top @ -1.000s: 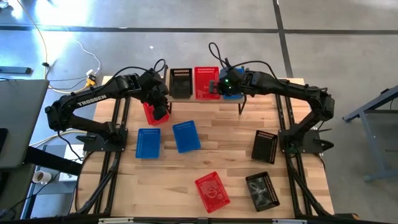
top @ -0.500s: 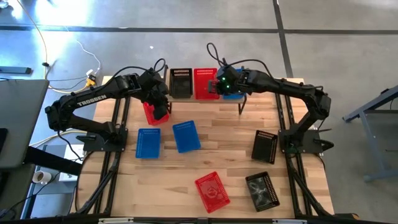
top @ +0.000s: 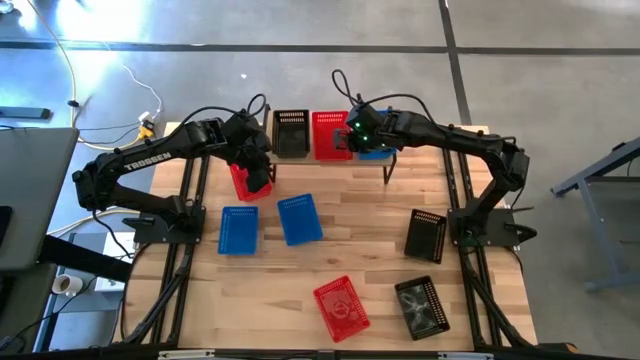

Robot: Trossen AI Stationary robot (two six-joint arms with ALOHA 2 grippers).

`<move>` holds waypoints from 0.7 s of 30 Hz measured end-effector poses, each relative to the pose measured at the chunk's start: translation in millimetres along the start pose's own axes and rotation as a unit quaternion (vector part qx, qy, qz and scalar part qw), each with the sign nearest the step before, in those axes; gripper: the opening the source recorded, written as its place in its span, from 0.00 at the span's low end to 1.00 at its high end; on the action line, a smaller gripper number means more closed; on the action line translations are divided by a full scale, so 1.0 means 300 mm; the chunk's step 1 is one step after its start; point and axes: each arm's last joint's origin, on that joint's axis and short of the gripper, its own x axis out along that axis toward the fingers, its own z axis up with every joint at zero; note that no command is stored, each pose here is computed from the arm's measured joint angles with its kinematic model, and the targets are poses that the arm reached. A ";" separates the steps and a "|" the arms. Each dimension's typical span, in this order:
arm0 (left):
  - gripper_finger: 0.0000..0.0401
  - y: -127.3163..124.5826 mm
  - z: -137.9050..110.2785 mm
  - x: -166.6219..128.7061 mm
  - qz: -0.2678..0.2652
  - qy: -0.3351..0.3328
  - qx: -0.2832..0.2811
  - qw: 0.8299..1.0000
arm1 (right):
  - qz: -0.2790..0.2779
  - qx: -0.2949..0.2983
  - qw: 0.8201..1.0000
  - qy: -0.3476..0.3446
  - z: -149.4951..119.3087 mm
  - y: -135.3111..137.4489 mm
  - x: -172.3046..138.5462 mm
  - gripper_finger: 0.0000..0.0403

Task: Stack baskets on shelf by color
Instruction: Put the middle red bin on the shelf

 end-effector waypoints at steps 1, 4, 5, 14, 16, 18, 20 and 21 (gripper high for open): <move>0.21 0.000 0.000 0.000 0.000 0.000 0.000 1.000 | 0.000 0.000 1.000 0.000 0.000 0.000 0.000 0.00; 0.21 0.000 0.000 0.000 0.000 0.000 0.000 1.000 | -0.002 0.000 1.000 -0.002 0.001 -0.001 0.000 0.00; 0.21 0.000 0.000 0.000 0.000 0.000 0.000 1.000 | -0.001 0.000 1.000 -0.001 0.000 -0.001 0.000 0.00; 0.21 0.000 0.000 0.000 0.000 0.000 0.000 1.000 | 0.000 0.000 1.000 -0.004 0.001 0.001 0.000 0.00; 0.21 0.000 0.000 0.000 0.000 0.000 0.000 1.000 | 0.004 -0.005 1.000 -0.008 0.003 0.004 0.000 0.02; 0.21 0.000 0.000 0.000 0.000 0.000 0.000 1.000 | 0.009 -0.005 1.000 -0.012 0.006 0.007 0.000 0.05; 0.21 0.000 0.000 0.000 0.000 0.000 -0.001 1.000 | 0.011 -0.005 1.000 -0.013 0.006 0.008 0.000 0.10; 0.21 0.000 0.000 0.000 0.000 0.000 0.000 1.000 | 0.011 -0.005 1.000 -0.013 0.007 0.009 0.000 0.12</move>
